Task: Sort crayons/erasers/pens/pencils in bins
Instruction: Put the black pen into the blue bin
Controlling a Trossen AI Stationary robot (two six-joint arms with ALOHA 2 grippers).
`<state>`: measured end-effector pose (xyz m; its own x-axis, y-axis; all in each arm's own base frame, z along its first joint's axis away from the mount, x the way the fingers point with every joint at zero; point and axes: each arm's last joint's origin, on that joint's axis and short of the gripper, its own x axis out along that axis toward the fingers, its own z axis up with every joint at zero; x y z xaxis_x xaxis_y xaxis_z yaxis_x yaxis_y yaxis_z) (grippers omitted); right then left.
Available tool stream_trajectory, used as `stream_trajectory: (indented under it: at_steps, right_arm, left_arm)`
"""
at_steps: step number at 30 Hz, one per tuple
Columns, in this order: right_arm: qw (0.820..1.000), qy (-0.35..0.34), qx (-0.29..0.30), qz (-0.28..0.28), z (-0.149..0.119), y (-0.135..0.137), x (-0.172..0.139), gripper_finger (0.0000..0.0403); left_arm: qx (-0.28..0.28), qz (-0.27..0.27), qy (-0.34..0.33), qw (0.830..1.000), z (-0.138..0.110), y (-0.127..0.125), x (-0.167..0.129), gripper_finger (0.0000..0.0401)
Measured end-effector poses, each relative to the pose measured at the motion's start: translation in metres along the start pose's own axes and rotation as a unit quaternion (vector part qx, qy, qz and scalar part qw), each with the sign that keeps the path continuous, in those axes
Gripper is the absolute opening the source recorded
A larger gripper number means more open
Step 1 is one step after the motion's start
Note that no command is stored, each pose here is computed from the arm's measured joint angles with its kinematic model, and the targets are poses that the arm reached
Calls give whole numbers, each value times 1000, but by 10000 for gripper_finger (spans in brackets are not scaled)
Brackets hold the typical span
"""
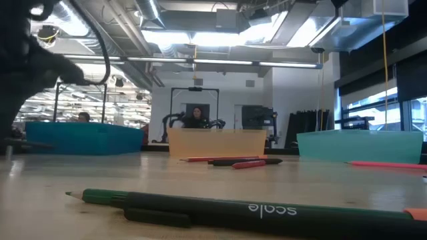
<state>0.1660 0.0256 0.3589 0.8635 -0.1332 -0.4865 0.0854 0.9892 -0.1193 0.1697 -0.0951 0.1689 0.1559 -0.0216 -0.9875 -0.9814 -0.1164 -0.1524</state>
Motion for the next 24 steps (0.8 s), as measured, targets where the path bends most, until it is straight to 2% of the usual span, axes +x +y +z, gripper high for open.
stream_trajectory:
  at_steps: [7,13,17,24]
  right_arm:
    - [1000,0,0,0,0,0,0,23]
    - [1000,0,0,0,0,0,0,23]
    - [1000,0,0,0,0,0,0,23]
    - [1000,0,0,0,0,0,0,23]
  left_arm:
    - [18,-42,4,999,4,1,-13,20]
    - [58,-80,24,995,3,-1,-22,21]
    - [83,-130,33,987,2,-3,-31,21]
    - [102,-243,-12,965,11,-6,-52,21]
